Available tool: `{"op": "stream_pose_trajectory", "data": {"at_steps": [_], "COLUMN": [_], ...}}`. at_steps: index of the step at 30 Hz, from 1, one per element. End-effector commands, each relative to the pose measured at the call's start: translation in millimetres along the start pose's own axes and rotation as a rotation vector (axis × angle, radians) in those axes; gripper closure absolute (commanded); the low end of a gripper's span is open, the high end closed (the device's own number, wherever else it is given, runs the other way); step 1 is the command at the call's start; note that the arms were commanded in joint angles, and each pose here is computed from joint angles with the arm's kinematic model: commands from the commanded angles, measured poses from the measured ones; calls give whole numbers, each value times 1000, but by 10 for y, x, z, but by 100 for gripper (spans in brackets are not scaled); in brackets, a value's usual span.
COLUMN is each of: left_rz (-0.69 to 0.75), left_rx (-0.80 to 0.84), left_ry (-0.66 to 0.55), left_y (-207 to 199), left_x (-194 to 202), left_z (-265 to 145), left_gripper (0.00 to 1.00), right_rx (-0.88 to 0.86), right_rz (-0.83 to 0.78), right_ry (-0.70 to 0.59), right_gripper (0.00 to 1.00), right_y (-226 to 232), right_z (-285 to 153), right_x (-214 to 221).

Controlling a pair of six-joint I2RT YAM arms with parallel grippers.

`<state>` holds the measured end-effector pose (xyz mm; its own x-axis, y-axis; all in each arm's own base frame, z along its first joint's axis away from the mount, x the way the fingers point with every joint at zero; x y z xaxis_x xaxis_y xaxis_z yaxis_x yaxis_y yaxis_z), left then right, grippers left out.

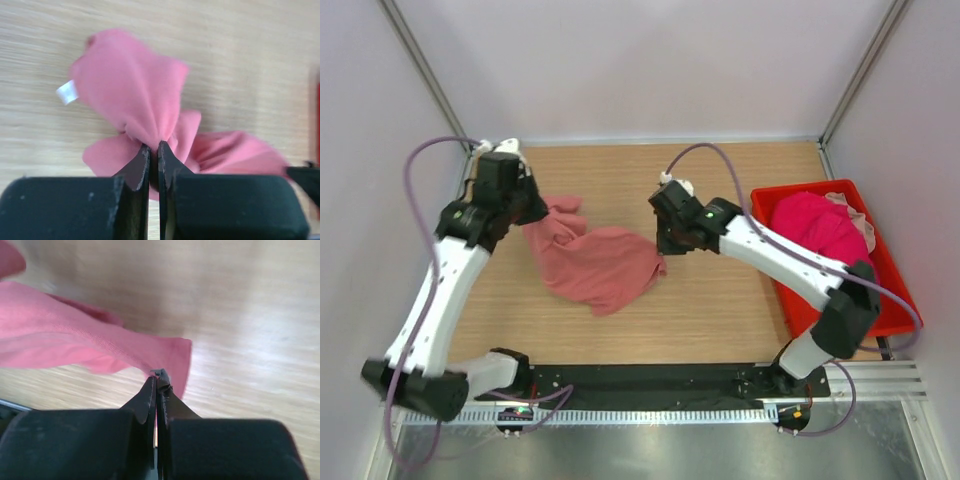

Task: Fold and stack the t-shirts
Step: Move the tshirt to the center of the board

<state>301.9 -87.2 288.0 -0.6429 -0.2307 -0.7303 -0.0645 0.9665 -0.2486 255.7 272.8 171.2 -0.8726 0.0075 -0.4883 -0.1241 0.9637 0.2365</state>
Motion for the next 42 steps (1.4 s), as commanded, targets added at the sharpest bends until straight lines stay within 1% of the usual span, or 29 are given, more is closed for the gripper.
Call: {"op": "stream_pose_trajectory", "data": {"at_steps": [1,4,8,9,12,13,14,15,17,18,20,21,22,23,24,25,26,27,29,30,32,33,34,36,37,38,40,41,42], "left_rz": [-33,-42,-31,-27,-7,-3,9,18,52,84,138,176,220,241,251,256,246,227,162,143,109,98,88,69,64,40,10,-4,-26], "left_rx": [-141,-131,-220,-241,-283,-283,-290,-285,-290,-298,-327,-357,-405,-437,-432,-420,-382,-310,-225,-161,-93,-52,-48,-48,-61,-69,-80,-102,-111], "left_ry": [-124,-220,-263,-266,-267,-264,-240,-249,-187,-156,-94,-22,74,136,171,197,192,203,148,178,177,199,219,258,308,330,379,425,424], "left_y": [285,319,438,460,487,474,454,417,324,295,274,243,306,314,243,233,184,158,69,83,53,29,109,169,245,271,314,385,392], "left_x": [-100,-180,-288,-306,-333,-334,-310,-360,-383,-393,-374,-379,-281,-268,-318,-274,-253,-100,-27,221,398,521,726,937,1149,1239,1440,1622,1657], "left_z": [-662,-1001,-1165,-1158,-996,-928,-781,-692,-381,-249,33,358,424,486,570,545,535,416,376,272,227,198,174,176,201,223,278,323,362], "left_gripper": [100,100,100,100,92,85,85,84,70,51,24,15,10,9,10,12,12,13,13,14,17,19,19,20,20,20,21,21,22], "right_rx": [19,-46,-112,-106,3,28,0,35,-3,62,137,185,271,346,356,428,468,482,488,475,430,410,344,303,265,213,155,143,114], "right_rz": [-27,9,78,83,123,147,164,217,295,356,382,387,372,351,290,260,220,152,71,21,-82,-102,-142,-133,-82,-88,-38,-39,-37], "right_ry": [-342,-488,-582,-593,-639,-643,-629,-607,-509,-458,-374,-362,-285,-217,-201,-116,-90,-61,-6,5,19,20,17,56,41,86,78,130,126], "right_gripper": [99,99,99,99,99,99,99,99,99,99,99,92,85,76,57,54,47,45,41,39,37,37,37,39,41,48,63,74,77], "right_y": [-88,-66,-61,-64,-163,-209,-161,-329,-398,-675,-935,-1133,-1313,-1468,-1517,-1654,-1669,-1662,-1514,-1426,-1119,-1017,-761,-693,-602,-528,-427,-467,-437], "right_z": [-1072,-1595,-2074,-2116,-2153,-2125,-2054,-1880,-1598,-1288,-979,-874,-506,-350,-343,-72,-177,-142,-70,-67,-68,-66,-39,-79,-77,-92,-64,9,-22], "right_x": [-486,-631,-795,-832,-1017,-1083,-1157,-1318,-1412,-1561,-1624,-1759,-1773,-1716,-1828,-1780,-1773,-1732,-1502,-1400,-1030,-897,-721,-352,-272,-2,161,399,473]}}
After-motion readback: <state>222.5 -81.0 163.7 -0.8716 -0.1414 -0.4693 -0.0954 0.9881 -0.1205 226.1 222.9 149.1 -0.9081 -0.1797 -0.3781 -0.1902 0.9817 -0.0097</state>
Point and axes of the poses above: each gripper's point midway between its finger pads, its own z axis out along the fingers, its own y axis along the line the jaws close on, x = y × z, the point moved 2 cm from there along -z, back along the fingers, and after that the axes turned 1 degree about z, right-handed, at the moved point
